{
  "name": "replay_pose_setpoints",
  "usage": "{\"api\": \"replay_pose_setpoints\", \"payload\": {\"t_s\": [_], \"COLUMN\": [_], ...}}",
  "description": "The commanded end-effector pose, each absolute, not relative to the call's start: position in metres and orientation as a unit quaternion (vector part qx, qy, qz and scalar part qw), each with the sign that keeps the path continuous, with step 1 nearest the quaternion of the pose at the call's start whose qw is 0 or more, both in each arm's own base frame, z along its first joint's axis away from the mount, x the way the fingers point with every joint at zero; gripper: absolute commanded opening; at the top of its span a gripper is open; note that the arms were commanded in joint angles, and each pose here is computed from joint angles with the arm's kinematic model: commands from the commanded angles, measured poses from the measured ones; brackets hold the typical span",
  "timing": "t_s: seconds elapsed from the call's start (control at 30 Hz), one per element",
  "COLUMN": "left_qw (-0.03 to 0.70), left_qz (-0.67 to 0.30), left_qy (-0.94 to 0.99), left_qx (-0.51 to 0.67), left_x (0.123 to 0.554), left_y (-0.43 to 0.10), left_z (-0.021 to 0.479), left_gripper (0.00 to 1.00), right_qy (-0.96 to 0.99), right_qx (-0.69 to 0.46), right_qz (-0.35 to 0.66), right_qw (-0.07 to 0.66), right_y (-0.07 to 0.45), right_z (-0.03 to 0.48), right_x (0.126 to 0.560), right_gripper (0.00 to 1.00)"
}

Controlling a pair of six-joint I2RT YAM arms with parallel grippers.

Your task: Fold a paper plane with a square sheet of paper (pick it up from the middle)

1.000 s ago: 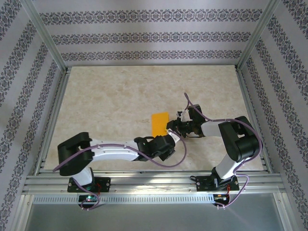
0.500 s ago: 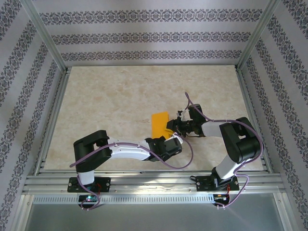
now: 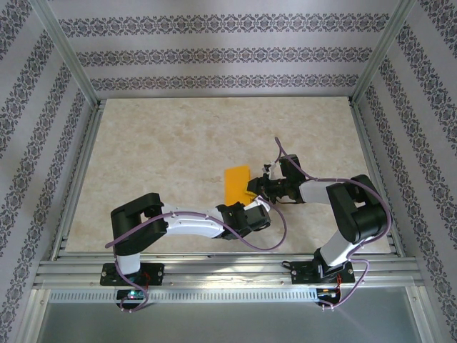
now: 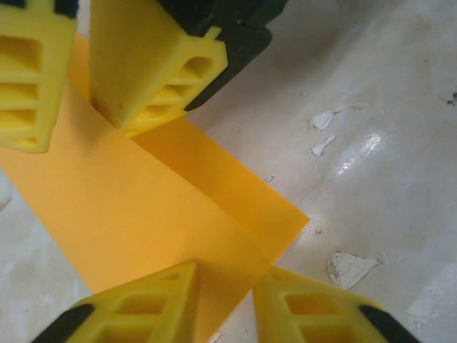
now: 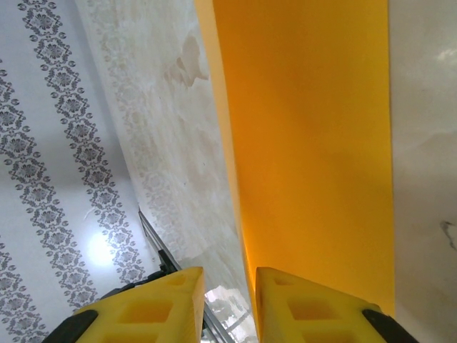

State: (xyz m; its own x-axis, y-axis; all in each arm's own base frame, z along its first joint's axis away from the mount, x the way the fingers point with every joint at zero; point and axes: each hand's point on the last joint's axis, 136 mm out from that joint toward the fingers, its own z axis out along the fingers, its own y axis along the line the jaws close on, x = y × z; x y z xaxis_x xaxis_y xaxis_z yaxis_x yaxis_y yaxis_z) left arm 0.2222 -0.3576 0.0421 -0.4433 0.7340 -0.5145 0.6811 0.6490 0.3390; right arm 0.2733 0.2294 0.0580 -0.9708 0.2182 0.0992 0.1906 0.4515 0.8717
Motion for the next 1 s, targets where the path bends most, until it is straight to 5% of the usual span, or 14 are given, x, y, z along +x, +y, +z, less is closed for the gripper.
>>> {"api": "replay_pose_setpoints", "payload": {"t_s": [0.0, 0.13, 0.63, 0.97], "left_qw": [0.333, 0.338, 0.244, 0.223], "left_qz": [0.051, 0.042, -0.251, -0.329], "left_qy": [0.842, 0.846, 0.900, 0.891], "left_qx": [0.422, 0.410, 0.258, 0.218], "left_x": [0.223, 0.224, 0.237, 0.247], "left_y": [-0.360, -0.358, -0.350, -0.347], "left_z": [0.049, 0.053, 0.063, 0.074], "left_gripper": [0.18, 0.07, 0.03, 0.02], "right_qy": [0.854, 0.858, 0.900, 0.894], "right_qx": [0.113, 0.114, 0.143, 0.112], "right_qz": [0.508, 0.499, 0.381, 0.400], "right_qw": [0.020, 0.024, 0.157, 0.171], "right_y": [0.228, 0.226, 0.167, 0.169], "right_z": [0.063, 0.063, 0.075, 0.081], "right_x": [0.272, 0.271, 0.268, 0.243], "right_gripper": [0.26, 0.26, 0.39, 0.32]}}
